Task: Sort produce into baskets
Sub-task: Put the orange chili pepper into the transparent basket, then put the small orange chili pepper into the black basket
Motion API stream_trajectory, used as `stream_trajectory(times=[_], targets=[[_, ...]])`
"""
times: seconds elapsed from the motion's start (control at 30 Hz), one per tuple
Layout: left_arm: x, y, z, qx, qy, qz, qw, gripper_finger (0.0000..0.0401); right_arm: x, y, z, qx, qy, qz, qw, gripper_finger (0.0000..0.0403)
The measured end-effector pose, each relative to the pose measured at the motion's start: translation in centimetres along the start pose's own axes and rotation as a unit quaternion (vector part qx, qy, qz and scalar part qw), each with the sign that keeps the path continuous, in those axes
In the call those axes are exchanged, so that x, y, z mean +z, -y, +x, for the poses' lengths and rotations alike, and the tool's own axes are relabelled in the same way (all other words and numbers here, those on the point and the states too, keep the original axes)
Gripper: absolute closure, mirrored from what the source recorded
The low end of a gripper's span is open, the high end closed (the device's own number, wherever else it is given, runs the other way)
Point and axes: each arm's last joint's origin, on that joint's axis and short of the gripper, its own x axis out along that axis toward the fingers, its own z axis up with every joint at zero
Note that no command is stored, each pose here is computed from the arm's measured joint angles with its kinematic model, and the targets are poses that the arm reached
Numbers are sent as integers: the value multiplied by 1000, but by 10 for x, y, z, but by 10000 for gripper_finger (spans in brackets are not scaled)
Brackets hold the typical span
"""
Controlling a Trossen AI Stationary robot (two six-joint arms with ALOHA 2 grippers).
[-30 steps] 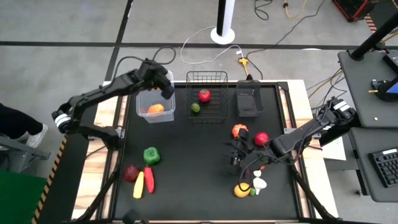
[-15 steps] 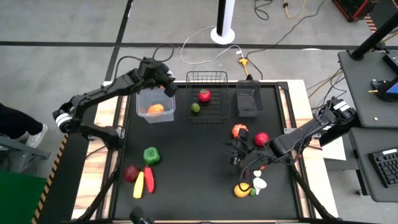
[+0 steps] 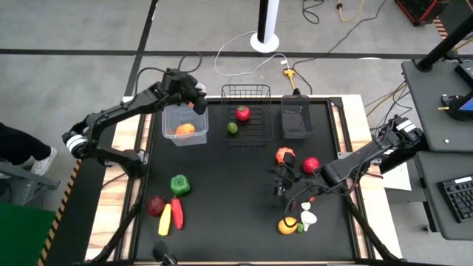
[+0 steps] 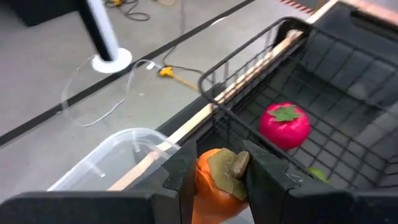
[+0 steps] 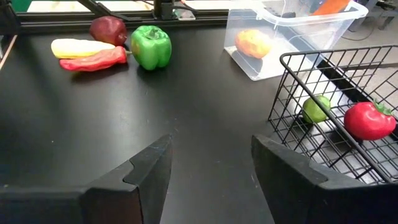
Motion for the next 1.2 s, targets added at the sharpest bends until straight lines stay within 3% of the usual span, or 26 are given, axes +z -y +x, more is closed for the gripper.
stream_trajectory(times=[0.33, 0.7, 1.2], targets=[[-10, -1, 5, -15, 11, 1, 1000, 308, 0, 0, 0, 0, 0, 9, 1000, 193], [-9, -2, 5, -8, 19, 2, 1000, 256, 1, 0, 0, 1, 3, 12, 1000, 193], [-8, 0, -7, -8, 15, 0, 1000, 230, 1, 0, 0, 1, 3, 12, 1000, 193]])
